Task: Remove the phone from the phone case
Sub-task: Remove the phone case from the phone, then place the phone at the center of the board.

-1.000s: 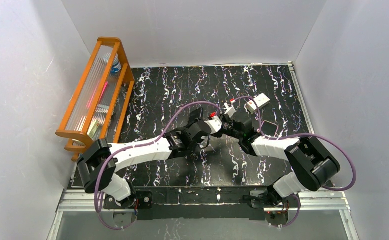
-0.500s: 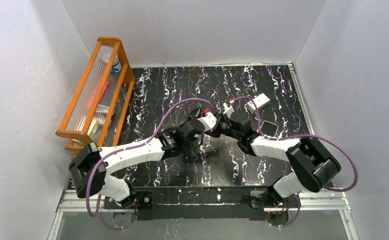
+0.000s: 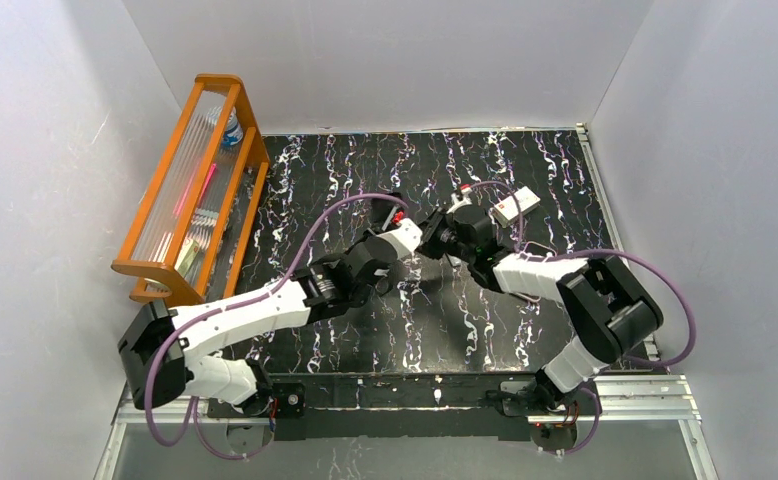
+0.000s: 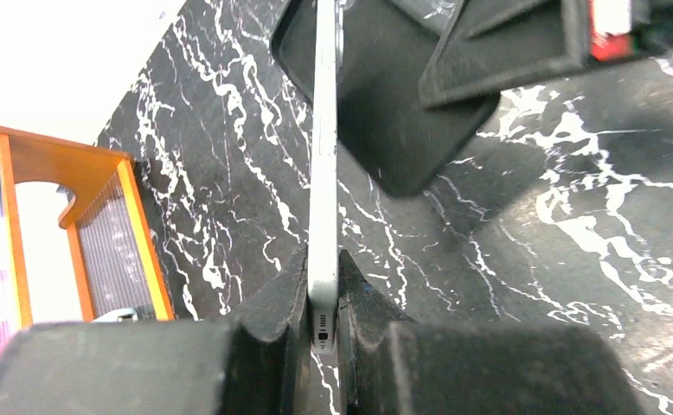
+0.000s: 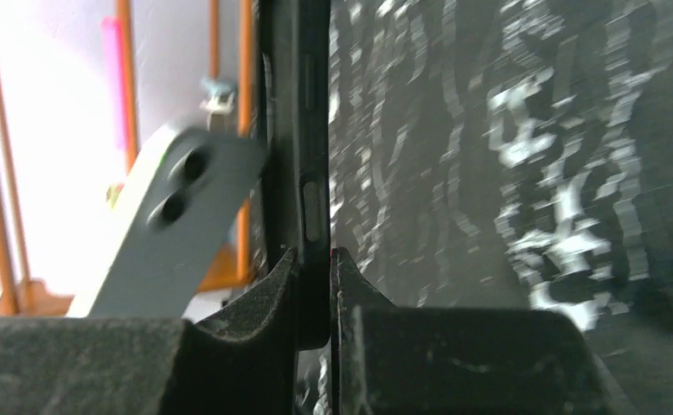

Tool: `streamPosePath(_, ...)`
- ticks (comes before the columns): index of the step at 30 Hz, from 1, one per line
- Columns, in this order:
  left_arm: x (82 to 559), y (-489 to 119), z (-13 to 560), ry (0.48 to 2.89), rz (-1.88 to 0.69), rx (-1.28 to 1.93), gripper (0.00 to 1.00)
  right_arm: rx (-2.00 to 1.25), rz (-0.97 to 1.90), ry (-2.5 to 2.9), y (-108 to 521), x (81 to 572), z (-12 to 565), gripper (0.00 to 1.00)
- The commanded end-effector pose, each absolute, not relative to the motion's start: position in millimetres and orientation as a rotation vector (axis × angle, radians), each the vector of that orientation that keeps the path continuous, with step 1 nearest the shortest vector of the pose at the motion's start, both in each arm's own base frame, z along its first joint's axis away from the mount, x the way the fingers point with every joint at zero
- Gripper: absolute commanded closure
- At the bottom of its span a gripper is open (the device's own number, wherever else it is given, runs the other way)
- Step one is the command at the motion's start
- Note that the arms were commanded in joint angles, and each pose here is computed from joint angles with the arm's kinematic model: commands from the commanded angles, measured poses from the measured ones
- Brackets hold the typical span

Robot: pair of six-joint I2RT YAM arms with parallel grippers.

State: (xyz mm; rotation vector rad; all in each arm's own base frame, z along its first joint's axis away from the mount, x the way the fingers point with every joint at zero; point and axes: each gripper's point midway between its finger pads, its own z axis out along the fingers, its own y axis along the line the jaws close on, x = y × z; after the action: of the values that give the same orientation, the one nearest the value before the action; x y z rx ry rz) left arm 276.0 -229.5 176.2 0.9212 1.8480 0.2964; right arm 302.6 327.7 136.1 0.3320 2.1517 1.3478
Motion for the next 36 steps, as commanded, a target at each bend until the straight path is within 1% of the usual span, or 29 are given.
streamPosePath(1, 267.6, -224.0, 197.0, 1.805, 0.258, 0.873, 1.00, 0.444, 1.189, 2.014, 291.4, 362.8, 140.0, 0.99)
streamPosePath(6, 272.6, -221.0, 192.7, 1.807, 0.257, 0.865, 1.00, 0.434, 1.223, 2.038, 281.3, 365.8, 126.3, 0.99)
streamPosePath(12, 296.4, -208.0, 171.6, 1.848, 0.354, 0.848, 1.00, 0.399, 1.196, 2.078, 273.6, 364.5, 111.8, 0.99)
streamPosePath(19, 337.4, -209.5, 142.7, 1.840, 0.521, 0.954, 1.00, 0.369, 1.222, 2.109, 269.1, 361.4, 103.6, 0.99)
streamPosePath(23, 348.8, -210.2, 123.1, 1.807, 0.597, 1.034, 1.00, 0.325, 1.236, 2.127, 270.9, 355.6, 102.9, 0.99)
streamPosePath(27, 354.5, -213.0, 105.0, 1.831, 0.548, 1.060, 1.00, 0.297, 1.236, 2.145, 270.6, 349.7, 98.0, 0.99)
streamPosePath(33, 362.8, -213.9, 76.6, 1.877, 0.576, 1.101, 1.00, 0.277, 1.265, 2.170, 272.4, 343.8, 92.6, 0.99)
streamPosePath(36, 361.4, -212.1, 62.7, 1.905, 0.592, 1.131, 0.95, 0.274, 1.256, 2.181, 271.0, 343.4, 89.5, 0.99)
